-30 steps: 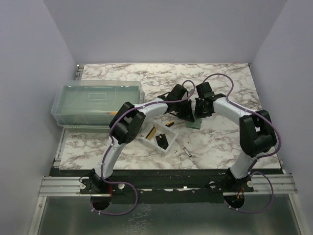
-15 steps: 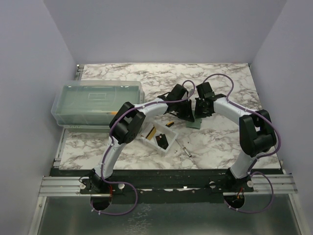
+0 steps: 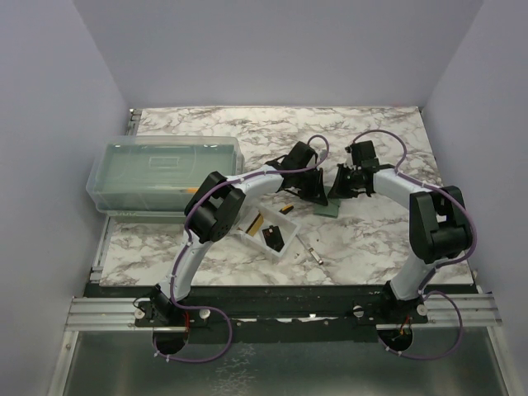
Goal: Put the credit cards into the card holder
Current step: Close the card holder at the center of the board.
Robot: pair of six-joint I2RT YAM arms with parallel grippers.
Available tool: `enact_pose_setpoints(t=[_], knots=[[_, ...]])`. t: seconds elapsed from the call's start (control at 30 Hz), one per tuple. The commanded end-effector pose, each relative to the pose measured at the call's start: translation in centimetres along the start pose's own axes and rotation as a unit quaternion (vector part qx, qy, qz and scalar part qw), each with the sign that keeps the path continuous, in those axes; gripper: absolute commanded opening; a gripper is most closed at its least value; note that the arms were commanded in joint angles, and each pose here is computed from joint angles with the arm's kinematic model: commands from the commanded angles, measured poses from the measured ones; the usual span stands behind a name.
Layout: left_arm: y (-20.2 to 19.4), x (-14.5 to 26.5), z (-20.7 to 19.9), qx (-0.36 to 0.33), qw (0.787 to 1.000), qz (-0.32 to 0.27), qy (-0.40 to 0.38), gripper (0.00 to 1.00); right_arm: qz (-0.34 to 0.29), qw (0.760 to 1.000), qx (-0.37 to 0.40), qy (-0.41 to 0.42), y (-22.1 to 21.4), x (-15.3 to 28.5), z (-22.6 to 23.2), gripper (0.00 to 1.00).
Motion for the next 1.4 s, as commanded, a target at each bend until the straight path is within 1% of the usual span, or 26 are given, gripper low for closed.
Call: enact_pose_setpoints(t=[0.0,0.27,0.43,0.6,0.7,0.87,1.0,1.1,1.2,1.27,1.37], knots=[[-1.8,-0.6,2.2,0.009,0.998,0.038,0.049,0.0,0.056,0.998,-0.009,0.033,-2.1,-1.1,-0.2,0.0],[-1.7,-0.6,2.1,0.01,0.998,0.037,0.048,0.0,0.052,0.998,-0.021,0.014,-3.3,-0.9,-1.0,0.0],[-1.7,-0.6,2.2,0.011,0.998,0.035,0.052,0.0,0.031,0.997,-0.076,0.013,-5.8,-1.6,-2.4,0.0],[-1.9,-0.7,2.2,0.013,0.998,0.037,0.054,0.0,-0.01,0.993,-0.119,0.014,-7.2,-1.8,-3.3,0.0],[-1.8,-0.5,2.2,0.013,0.998,0.035,0.055,0.0,-0.018,0.989,-0.149,0.021,-8.3,-2.1,-3.9,0.0],[-1.7,-0.2,2.0,0.011,0.998,0.032,0.058,0.0,-0.04,0.981,-0.189,0.006,-10.2,-2.5,-5.4,0.0],[-1.8,-0.1,1.9,0.011,0.998,0.032,0.057,0.0,-0.048,0.97,-0.238,0.019,-11.0,-2.4,-6.8,0.0],[-1.7,0.1,1.9,0.012,0.998,0.032,0.055,0.0,-0.037,0.963,-0.266,0.028,-10.8,-2.7,-7.9,0.0],[-1.7,0.2,1.7,0.011,0.998,0.031,0.054,0.0,-0.024,0.95,-0.306,0.066,-10.7,-2.8,-8.7,0.0],[-1.7,0.2,1.6,0.01,0.998,0.031,0.053,0.0,-0.014,0.945,-0.318,0.074,-10.6,-3.1,-8.9,0.0],[-1.6,0.3,1.5,0.01,0.998,0.031,0.051,0.0,-0.005,0.929,-0.356,0.103,-10.8,-3.2,-9.4,0.0]])
Point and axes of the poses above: each gripper's point midway between its finger pads, its own x axis back along the fingers, its own z axis along the line the jaws close on, y = z × x, the point moved 9 cm from there along x, back along the fingers, and after that the axes turned 8 degrees about -x, right-handed, at the moved point
